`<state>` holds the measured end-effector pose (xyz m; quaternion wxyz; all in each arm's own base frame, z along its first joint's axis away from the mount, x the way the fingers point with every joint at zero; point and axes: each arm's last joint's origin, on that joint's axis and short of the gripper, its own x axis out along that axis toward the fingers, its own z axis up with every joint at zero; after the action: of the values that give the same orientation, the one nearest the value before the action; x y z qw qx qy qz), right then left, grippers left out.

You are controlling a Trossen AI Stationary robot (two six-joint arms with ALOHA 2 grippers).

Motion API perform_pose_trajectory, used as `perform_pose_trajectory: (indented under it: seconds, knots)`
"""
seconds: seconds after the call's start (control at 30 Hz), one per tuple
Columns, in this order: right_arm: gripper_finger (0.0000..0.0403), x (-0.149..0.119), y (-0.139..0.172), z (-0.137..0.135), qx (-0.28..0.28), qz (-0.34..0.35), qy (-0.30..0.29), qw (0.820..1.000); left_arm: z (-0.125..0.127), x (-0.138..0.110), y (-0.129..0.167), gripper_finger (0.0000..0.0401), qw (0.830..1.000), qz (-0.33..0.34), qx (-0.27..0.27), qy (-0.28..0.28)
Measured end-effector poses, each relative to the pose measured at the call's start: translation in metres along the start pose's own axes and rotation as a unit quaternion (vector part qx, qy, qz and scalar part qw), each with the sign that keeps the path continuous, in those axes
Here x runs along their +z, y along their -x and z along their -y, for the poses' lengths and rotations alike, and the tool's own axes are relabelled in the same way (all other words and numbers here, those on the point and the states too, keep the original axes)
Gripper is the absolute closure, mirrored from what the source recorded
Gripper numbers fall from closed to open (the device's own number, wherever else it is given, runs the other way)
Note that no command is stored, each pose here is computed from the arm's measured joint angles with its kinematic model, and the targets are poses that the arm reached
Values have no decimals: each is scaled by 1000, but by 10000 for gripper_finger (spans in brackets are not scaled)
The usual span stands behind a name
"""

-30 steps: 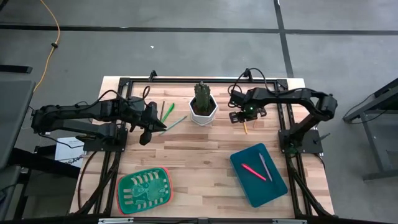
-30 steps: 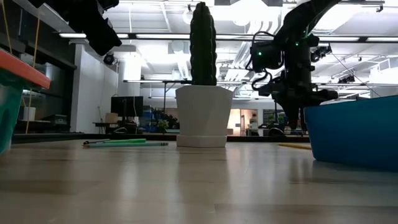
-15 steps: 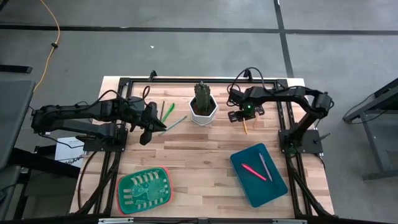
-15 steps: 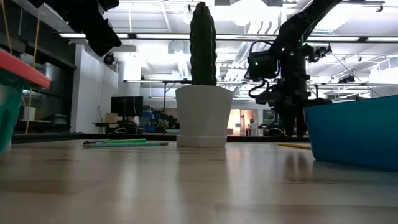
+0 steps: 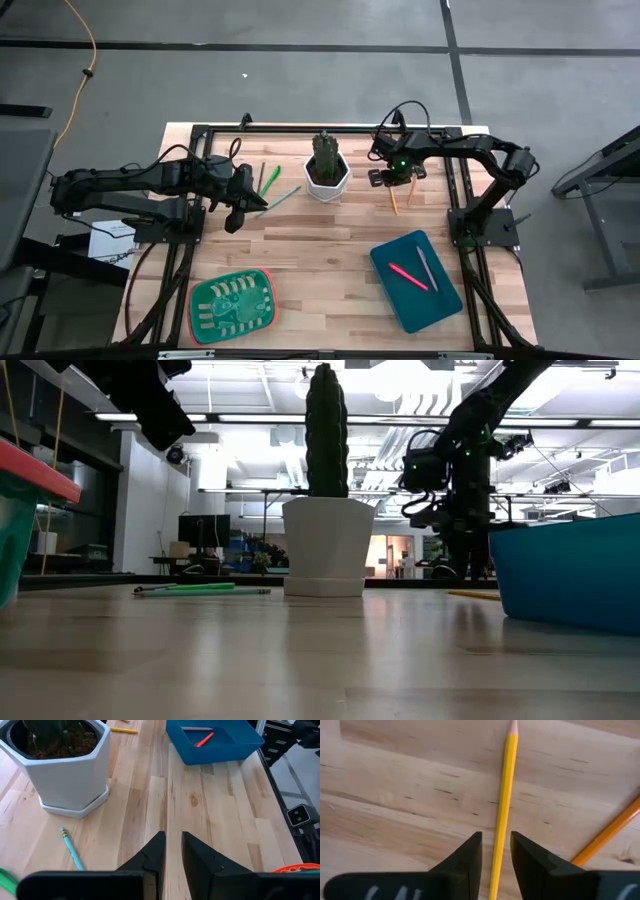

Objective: Sort pens & pencils
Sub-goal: Put the yellow pencil into the green bin

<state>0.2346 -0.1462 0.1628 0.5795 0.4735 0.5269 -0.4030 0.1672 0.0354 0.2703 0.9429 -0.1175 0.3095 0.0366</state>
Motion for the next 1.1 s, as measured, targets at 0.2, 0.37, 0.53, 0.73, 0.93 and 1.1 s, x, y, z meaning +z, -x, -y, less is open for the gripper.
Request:
perform_pose_trajectory:
  seconds: [0.2,0.37,0.53,0.73,0.93,1.1]
  knots:
    - [313,3,-11,-1,-4,-17,6,1000,0,0,0,350,1000,0,0,0]
    - [313,4,-21,-2,-14,-27,6,1000,0,0,0,350,1000,0,0,2]
    - [313,5,-23,-1,-18,-28,9,999,0,0,0,350,1000,0,0,5]
    - [314,5,-22,0,-27,-22,8,999,0,0,0,350,1000,0,0,5]
    - [314,4,-22,2,-47,-21,8,999,0,0,0,350,1000,0,2,5]
    - [314,3,-22,3,-58,-21,8,998,0,0,0,350,1000,0,4,4]
